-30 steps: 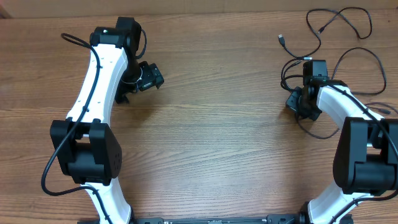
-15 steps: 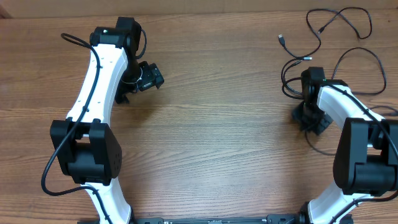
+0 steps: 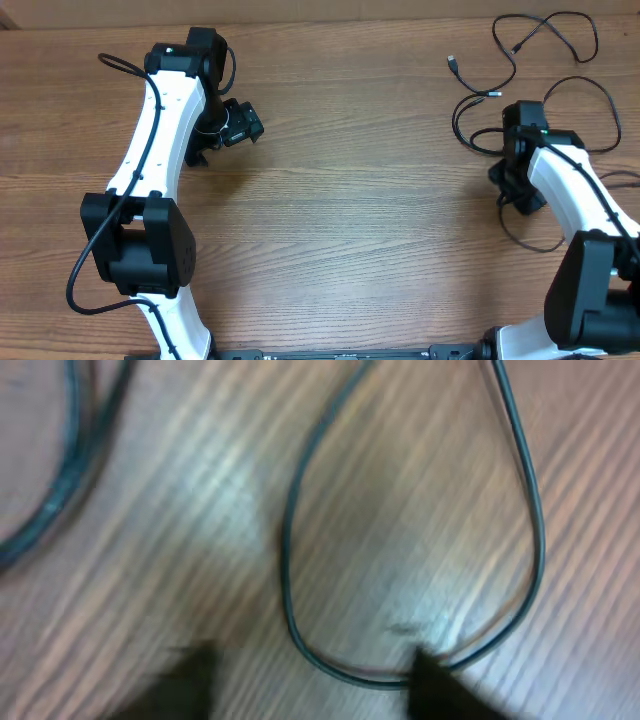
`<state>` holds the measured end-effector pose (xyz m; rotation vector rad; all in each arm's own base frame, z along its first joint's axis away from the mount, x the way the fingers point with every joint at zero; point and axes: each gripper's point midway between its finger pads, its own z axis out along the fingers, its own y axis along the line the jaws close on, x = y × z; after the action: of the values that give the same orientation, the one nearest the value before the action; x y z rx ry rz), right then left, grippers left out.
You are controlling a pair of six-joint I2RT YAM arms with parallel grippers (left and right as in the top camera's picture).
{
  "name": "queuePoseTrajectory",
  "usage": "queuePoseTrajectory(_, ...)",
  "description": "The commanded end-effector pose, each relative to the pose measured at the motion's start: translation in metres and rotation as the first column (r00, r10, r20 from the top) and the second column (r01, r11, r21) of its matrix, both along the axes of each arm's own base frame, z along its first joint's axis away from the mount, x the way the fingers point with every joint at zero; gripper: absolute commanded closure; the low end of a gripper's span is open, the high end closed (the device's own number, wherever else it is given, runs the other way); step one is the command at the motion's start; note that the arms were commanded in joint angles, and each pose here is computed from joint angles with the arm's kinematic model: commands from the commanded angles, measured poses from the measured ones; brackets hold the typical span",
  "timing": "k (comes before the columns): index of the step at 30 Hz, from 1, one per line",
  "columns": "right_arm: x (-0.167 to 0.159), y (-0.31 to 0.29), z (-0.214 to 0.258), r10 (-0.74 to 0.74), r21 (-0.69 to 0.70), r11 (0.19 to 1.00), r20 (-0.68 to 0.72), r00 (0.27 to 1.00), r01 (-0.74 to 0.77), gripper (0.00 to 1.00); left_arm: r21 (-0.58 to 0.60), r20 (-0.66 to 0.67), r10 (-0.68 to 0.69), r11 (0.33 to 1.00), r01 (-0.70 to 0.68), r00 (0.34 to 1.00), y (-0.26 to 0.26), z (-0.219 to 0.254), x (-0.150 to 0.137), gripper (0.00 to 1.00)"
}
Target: Untangle cables
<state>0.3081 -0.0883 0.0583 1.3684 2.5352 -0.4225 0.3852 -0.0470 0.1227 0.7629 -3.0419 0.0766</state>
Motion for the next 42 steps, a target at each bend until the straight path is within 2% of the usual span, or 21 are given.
queuePoseTrajectory(1, 0.007, -0.003, 0.008, 0.081, -0.022, 0.996, 0.004, 0.997, -0.081, 0.0, 0.005, 0.052, -0.015, 1.0, 0.015, 0.999, 0.002, 0.016, 0.005, 0.0)
queuePoseTrajectory(7, 0.023, -0.022, 0.012, 0.024, -0.018, 1.0, 0.101, 0.995, -0.022, 0.0, 0.005, 0.052, -0.015, 1.0, 0.015, 0.999, 0.002, 0.016, 0.005, 0.0)
queuePoseTrajectory(12, 0.036, -0.054, 0.017, 0.007, 0.091, 0.996, 0.197, 0.98, -0.025, 0.0, 0.005, 0.052, -0.015, 1.0, 0.015, 0.999, 0.002, 0.016, 0.005, 0.0)
queuePoseTrajectory(16, 0.029, -0.092, 0.022, -0.098, 0.132, 0.989, 0.25, 0.963, 0.066, 0.0, 0.005, 0.052, -0.015, 1.0, 0.015, 0.999, 0.002, 0.016, 0.005, 0.01)
queuePoseTrajectory(21, 0.008, -0.131, 0.009, -0.209, 0.136, 0.974, 0.231, 0.95, 0.181, 0.0, 0.005, 0.051, -0.015, 1.0, 0.015, 0.999, 0.002, 0.016, 0.005, 0.01)
queuePoseTrajectory(27, -0.002, -0.153, -0.016, -0.254, 0.15, 0.962, 0.175, 0.951, 0.229, 0.0, 0.005, 0.052, -0.015, 1.0, 0.015, 0.999, 0.002, 0.016, 0.005, 0.0)
queuePoseTrajectory(36, 0.016, -0.172, 0.013, -0.225, 0.147, 0.969, 0.18, 0.958, 0.2, 0.0, 0.005, 0.052, -0.015, 1.0, 0.015, 0.999, 0.002, 0.016, 0.005, 0.0)
queuePoseTrajectory(42, 0.013, -0.171, -0.001, -0.234, 0.161, 0.964, 0.144, 0.961, 0.211, 0.04, 0.005, 0.052, -0.015, 1.0, 0.015, 0.999, 0.002, 0.016, 0.005, 0.01)
